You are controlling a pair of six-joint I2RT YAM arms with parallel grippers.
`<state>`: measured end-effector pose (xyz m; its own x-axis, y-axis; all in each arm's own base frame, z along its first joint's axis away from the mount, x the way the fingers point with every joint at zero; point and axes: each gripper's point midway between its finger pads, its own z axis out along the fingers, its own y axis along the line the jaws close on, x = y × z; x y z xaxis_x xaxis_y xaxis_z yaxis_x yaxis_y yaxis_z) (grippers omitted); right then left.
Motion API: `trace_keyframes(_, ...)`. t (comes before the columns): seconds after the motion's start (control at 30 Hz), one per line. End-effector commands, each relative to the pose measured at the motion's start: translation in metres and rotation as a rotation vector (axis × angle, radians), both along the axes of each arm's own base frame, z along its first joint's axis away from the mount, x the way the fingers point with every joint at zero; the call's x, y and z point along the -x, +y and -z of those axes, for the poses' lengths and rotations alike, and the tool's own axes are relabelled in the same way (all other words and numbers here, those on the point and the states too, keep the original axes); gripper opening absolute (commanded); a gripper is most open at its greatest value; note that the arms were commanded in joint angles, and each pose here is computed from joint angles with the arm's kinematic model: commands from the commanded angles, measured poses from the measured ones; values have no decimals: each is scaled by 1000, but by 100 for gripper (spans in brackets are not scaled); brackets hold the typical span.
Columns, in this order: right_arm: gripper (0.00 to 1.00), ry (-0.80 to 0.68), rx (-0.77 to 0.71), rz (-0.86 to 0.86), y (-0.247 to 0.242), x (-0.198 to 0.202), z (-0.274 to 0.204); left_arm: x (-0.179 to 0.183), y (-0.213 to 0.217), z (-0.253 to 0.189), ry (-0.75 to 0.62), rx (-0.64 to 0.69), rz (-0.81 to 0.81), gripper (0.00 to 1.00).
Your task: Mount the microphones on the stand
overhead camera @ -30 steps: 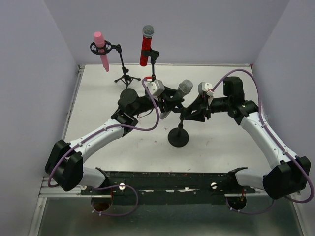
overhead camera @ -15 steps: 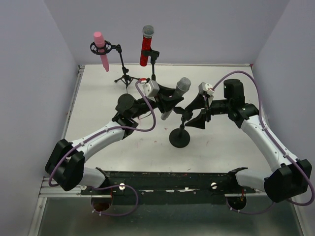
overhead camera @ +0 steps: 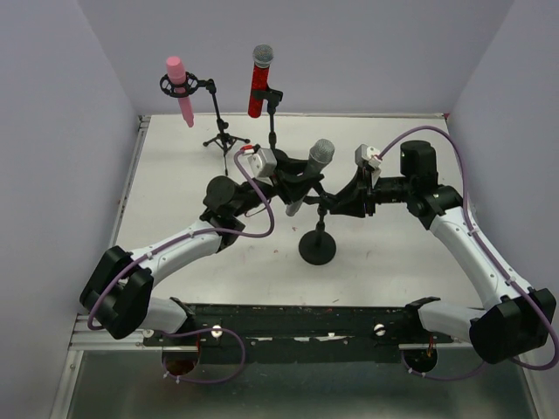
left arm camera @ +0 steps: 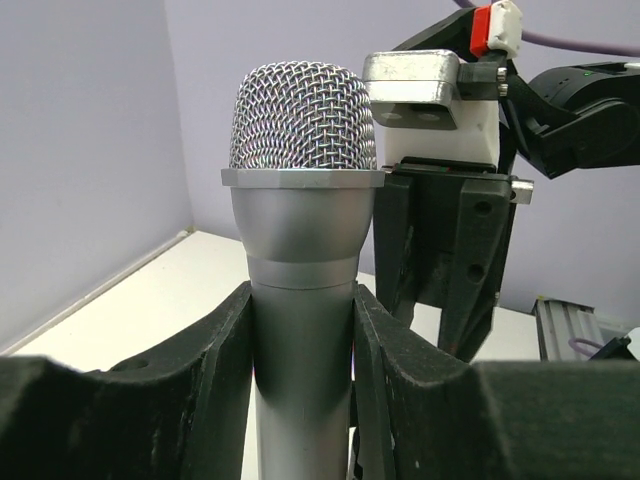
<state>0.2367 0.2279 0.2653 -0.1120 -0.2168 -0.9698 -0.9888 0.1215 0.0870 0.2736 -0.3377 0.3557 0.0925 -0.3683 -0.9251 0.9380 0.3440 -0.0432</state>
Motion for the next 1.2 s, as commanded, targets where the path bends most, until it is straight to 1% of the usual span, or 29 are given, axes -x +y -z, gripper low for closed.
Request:
trace_keyframes(0.0,20,6,-5,-13,-1,6,0,9,5,-24,-56,85,-7,0)
trace_keyframes(0.03,16,8,-4,-14,-1,6,0,9,5,-23,-54,86,-7,0)
trace_keyframes(0.1,11,9,-5,-24,-1,9,0,10,5,-24,-55,96,-6,0)
trace_keyframes(0.17,8,17,-11,-36,0,11,0,10,6,-22,-50,104,-8,0)
trace_keyframes(0.3,5,50,-39,-50,2,13,-2,13,4,-17,-46,119,0,0)
trace_keyframes(0.53,4,87,-62,-54,5,14,0,17,-3,-7,-38,157,9,0)
trace_keyframes(0.93,4,115,-69,-39,6,11,2,25,-17,-9,-42,216,17,0)
trace_keyframes(1.0,7,115,-65,-27,6,9,3,25,-17,-8,-38,223,20,0)
trace_keyframes(1.03,12,115,-63,-23,6,9,4,26,-17,-7,-37,224,22,0)
trace_keyframes(1.13,47,111,-61,-14,5,9,5,28,-15,-6,-42,228,18,0)
trace_keyframes(1.17,57,106,-60,-9,4,9,5,28,-14,-5,-44,226,13,0)
